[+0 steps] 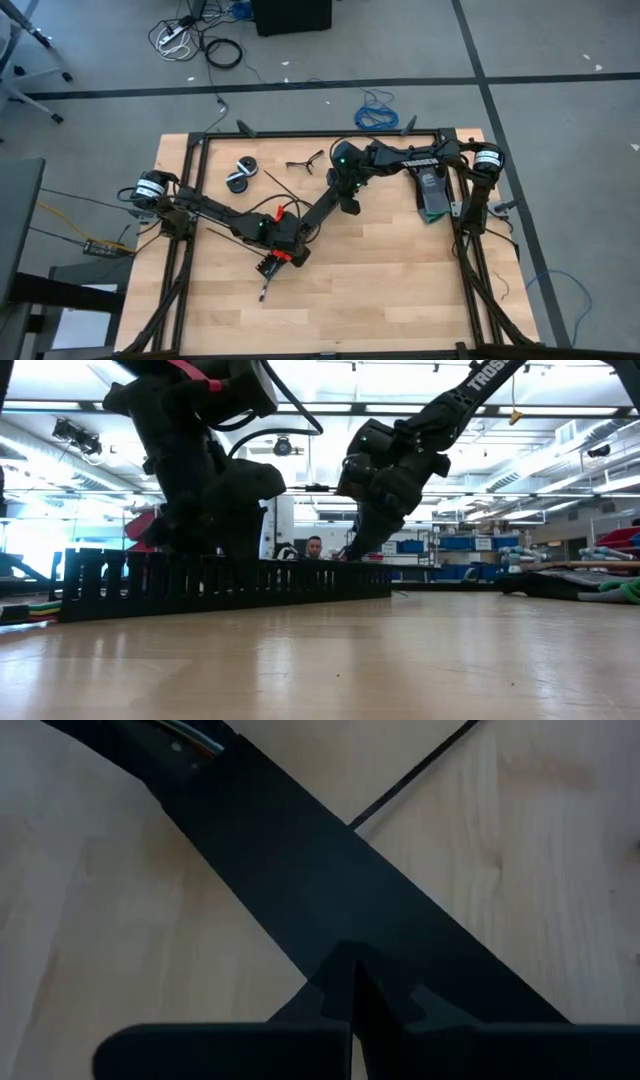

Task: Ziptie cables
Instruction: Insert the black cover of the black cable duct

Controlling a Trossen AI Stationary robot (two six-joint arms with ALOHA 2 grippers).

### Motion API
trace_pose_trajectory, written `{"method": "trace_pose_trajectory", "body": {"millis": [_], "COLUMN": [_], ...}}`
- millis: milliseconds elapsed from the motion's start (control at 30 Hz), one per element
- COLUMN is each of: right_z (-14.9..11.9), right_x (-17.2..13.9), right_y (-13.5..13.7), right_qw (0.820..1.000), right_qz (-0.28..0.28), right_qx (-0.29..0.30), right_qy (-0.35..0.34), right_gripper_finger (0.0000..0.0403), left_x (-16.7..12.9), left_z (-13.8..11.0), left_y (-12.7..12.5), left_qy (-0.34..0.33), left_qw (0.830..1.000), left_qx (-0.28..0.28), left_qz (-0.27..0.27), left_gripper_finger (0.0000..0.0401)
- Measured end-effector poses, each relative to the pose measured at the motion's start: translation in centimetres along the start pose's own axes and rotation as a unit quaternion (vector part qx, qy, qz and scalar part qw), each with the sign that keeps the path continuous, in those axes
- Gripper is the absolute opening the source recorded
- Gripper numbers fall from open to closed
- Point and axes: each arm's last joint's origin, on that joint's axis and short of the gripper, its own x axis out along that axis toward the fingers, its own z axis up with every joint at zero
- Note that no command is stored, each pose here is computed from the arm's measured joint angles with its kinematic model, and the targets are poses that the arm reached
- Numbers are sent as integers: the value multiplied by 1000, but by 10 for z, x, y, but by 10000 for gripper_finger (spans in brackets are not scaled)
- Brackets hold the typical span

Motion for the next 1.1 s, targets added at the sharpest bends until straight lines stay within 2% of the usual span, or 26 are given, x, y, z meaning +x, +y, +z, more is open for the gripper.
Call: {"method": "trace_pose_trajectory", "body": {"millis": [233, 533, 833, 1000, 1100], "right_z": [-1, 4, 10, 23, 25], "right_x": [29, 39, 35, 15, 5], "right_y": [16, 29, 30, 28, 21], "right_qw": [1000, 999, 996, 992, 992], "right_qz": [10, 37, 69, 83, 71], "right_qx": [5, 25, 36, 34, 37], "right_qy": [13, -13, -44, -90, -99], "right_gripper_finger": [0, 0, 0, 0, 0], "left_x": [1, 1, 2, 3, 3], "left_z": [4, 5, 7, 10, 10], "left_y": [1, 1, -1, 0, 0], "left_qy": [-7, -17, -29, -47, -49], "left_qw": [1000, 1000, 999, 999, 999], "left_qx": [-9, -11, -13, -23, -21], "left_qz": [-5, -3, -5, 2, 1], "left_gripper_finger": [245, 240, 239, 238, 238]}}
